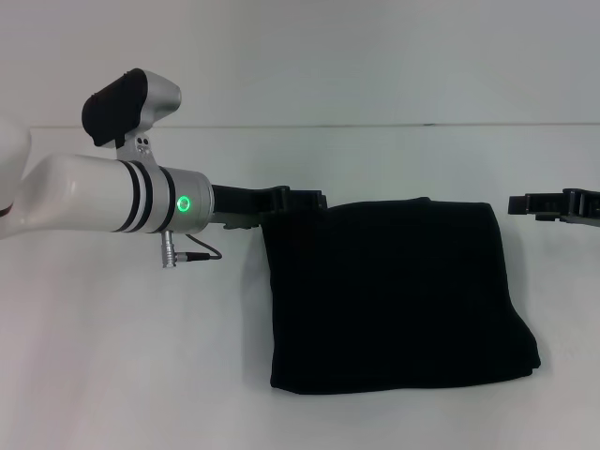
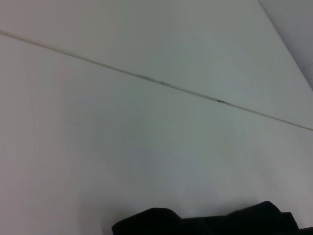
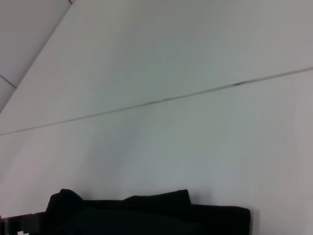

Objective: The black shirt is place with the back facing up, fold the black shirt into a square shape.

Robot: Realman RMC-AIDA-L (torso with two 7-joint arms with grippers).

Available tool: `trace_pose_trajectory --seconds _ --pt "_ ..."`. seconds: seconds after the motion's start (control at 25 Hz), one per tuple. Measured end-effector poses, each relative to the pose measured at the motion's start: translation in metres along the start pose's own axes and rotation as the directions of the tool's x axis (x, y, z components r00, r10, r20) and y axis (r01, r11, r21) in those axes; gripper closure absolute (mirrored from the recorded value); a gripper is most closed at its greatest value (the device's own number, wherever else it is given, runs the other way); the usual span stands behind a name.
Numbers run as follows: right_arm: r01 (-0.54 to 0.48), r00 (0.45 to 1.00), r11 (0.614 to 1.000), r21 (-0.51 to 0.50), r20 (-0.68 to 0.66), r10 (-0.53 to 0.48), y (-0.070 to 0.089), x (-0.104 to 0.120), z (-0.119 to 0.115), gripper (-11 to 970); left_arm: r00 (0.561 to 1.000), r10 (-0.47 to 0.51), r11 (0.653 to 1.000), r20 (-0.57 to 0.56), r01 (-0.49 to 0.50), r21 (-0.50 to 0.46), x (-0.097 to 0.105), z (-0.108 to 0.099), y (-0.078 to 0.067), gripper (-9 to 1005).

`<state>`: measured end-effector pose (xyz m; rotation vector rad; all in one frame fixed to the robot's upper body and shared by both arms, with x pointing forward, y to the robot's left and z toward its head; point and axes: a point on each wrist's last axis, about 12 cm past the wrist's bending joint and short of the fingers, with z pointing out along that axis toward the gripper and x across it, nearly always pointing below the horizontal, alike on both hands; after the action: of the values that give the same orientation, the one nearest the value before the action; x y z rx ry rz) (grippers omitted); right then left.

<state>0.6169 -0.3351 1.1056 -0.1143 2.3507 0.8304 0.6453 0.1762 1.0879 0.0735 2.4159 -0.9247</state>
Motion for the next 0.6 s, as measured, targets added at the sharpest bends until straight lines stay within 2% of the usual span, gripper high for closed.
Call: trace_pose_trajectory --seconds 0.4,0.6 --pt "0.002 1.000 1.000 0.001 0.002 -0.002 0.0001 -0.0007 -0.0003 306 1.000 0.014 1.000 -0.003 -0.014 -0.011 0.0015 -0.0005 0.0026 47" --pt "0.002 1.000 1.000 0.003 0.004 -0.002 -0.0002 -0.0011 -0.0004 305 0.999 0.032 0.999 -0.002 -0.032 -0.010 0.0028 0.0001 0.0022 214"
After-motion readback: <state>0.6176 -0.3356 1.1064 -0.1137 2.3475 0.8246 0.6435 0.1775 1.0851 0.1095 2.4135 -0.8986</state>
